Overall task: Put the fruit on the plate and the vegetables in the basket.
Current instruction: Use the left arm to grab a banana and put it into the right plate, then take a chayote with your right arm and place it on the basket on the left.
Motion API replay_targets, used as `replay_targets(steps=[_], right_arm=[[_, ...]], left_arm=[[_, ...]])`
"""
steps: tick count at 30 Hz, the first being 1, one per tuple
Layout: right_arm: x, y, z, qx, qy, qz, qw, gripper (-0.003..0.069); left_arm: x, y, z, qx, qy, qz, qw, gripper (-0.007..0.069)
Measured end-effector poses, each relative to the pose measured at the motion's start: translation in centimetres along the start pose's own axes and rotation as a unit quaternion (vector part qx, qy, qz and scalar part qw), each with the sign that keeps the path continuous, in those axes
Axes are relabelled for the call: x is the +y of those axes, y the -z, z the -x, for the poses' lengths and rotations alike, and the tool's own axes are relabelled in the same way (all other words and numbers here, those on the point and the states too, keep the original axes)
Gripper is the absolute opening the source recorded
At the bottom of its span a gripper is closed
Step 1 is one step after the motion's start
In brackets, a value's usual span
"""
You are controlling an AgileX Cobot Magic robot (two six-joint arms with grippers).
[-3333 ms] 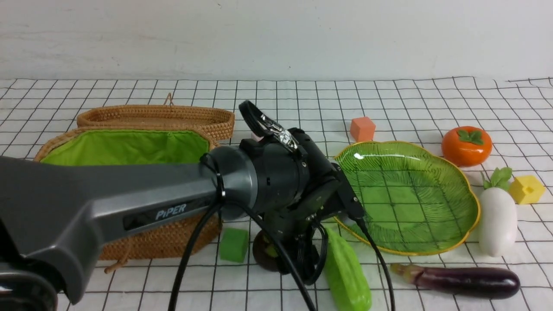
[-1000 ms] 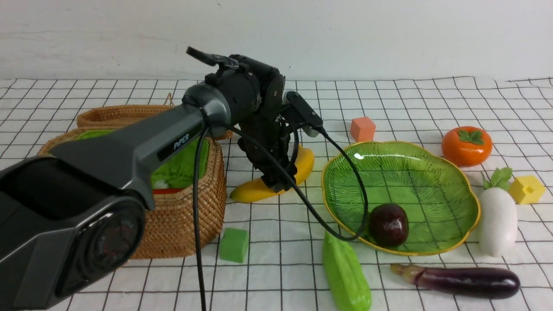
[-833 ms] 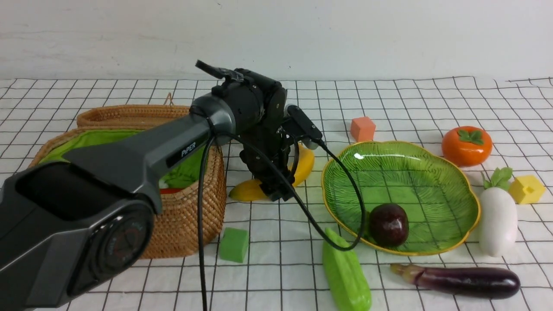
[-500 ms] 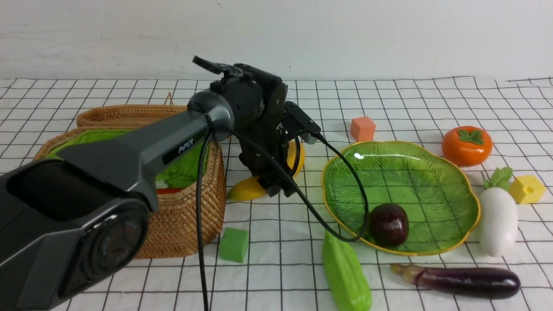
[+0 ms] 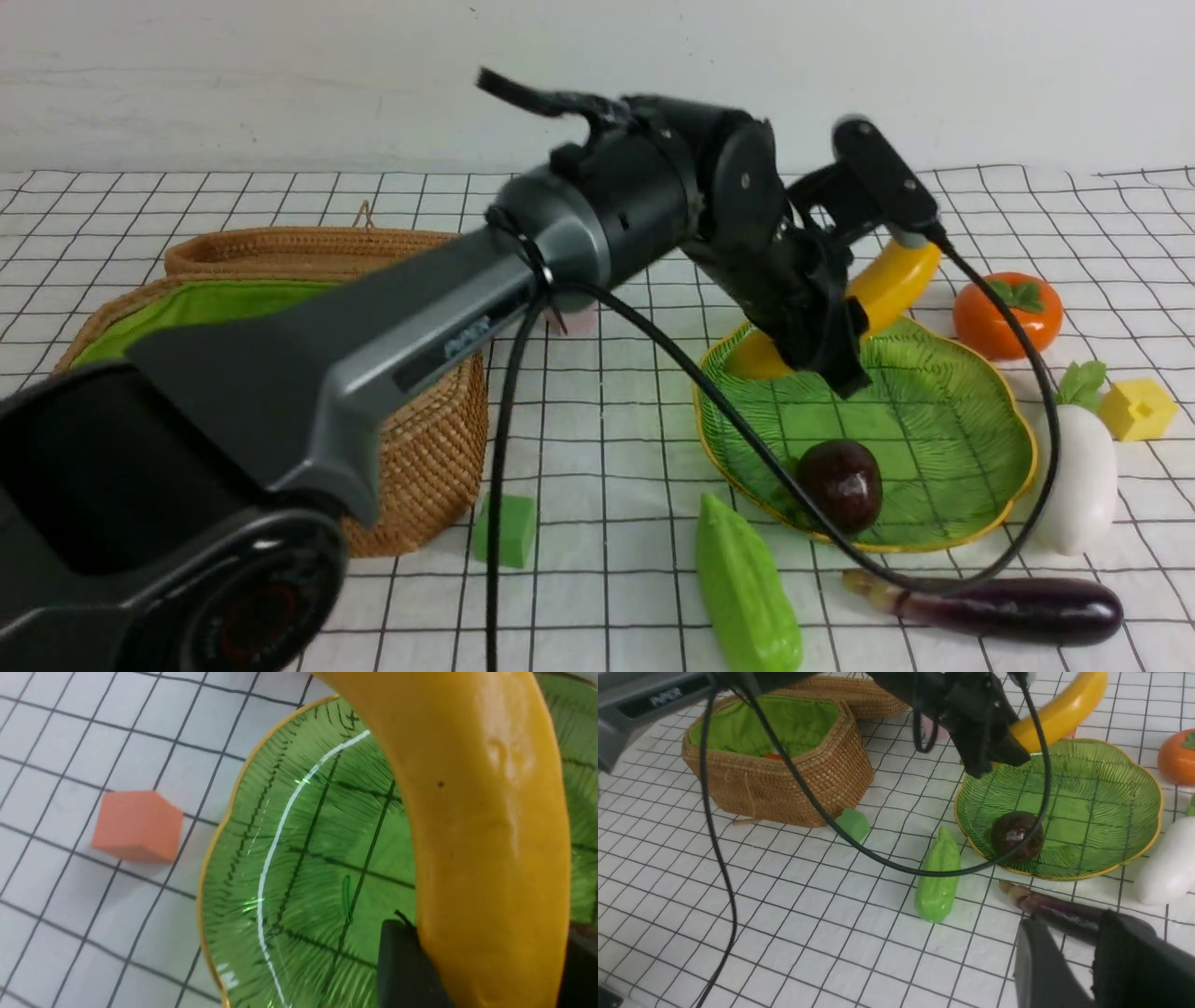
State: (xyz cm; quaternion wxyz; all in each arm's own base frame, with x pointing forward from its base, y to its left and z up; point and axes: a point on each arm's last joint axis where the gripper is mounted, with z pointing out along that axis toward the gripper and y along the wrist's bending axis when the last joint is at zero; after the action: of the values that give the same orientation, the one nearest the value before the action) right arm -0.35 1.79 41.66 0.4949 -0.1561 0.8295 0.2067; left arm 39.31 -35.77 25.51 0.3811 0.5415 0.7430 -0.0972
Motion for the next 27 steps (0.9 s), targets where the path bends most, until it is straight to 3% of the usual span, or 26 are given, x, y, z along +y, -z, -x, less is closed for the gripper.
replay_targets(steps=[5,7,8,11,14,16,18,20,21,22,25,26,27], right_arm=[[0.1,0.0,-0.2,0.013,-0.002,0.006,1.0,0.021],[0.1,0.0,-0.3,0.017,-0.003,0.007,1.0,0.0212],[0.1,0.0,-0.3,0.017,-0.003,0.007,1.0,0.0213],[0.1,0.0,-0.3,0.017,-0.003,0.008,1.0,0.0214],[0.1,0.0,-0.3,0.016,-0.003,0.008,1.0,0.0214],[0.1,0.0,-0.3,0.016,-0.003,0.008,1.0,0.0214],[0.1,0.0,-0.3,0.016,-0.003,0.008,1.0,0.0214],[0.1,0.0,-0.3,0.017,-0.003,0.008,1.0,0.0214],[0.1,0.0,-0.3,0.018,-0.002,0.008,1.0,0.0214],[0.1,0.0,-0.3,0.018,-0.001,0.008,1.0,0.0214],[0.2,0.0,-0.3,0.019,0.006,0.009,1.0,0.0214],[0.2,0.0,-0.4,0.019,0.006,0.009,1.0,0.0214],[0.2,0.0,-0.4,0.02,0.009,0.009,1.0,0.0214]], left_arm=[[-0.4,-2.9,-1.5,0.006,0.004,-0.001,1.0,0.0351],[-0.5,-3.1,-1.7,0.01,0.006,-0.004,1.0,0.0458],[-0.5,-3.1,-1.7,0.011,0.006,-0.004,1.0,0.0467],[-0.6,-2.3,-1.3,0.011,0.015,-0.016,1.0,0.0601],[-0.7,-0.3,-0.4,0.014,0.039,-0.033,0.999,0.0647],[-0.7,2.1,0.5,0.022,0.086,-0.045,0.995,0.0636],[-0.8,4.0,1.0,0.034,0.132,-0.052,0.989,0.0608],[-1.0,8.1,1.7,0.077,0.243,-0.056,0.965,0.0479],[-1.2,9.5,1.8,0.098,0.277,-0.053,0.954,0.0409],[-1.2,9.8,1.8,0.103,0.283,-0.051,0.952,0.0393],[-1.9,12.9,2.1,0.133,0.323,-0.017,0.937,0.0097],[-2.0,12.9,2.1,0.136,0.323,-0.016,0.937,0.0082],[-2.7,13.4,2.0,0.143,0.318,-0.006,0.937,0.0002]])
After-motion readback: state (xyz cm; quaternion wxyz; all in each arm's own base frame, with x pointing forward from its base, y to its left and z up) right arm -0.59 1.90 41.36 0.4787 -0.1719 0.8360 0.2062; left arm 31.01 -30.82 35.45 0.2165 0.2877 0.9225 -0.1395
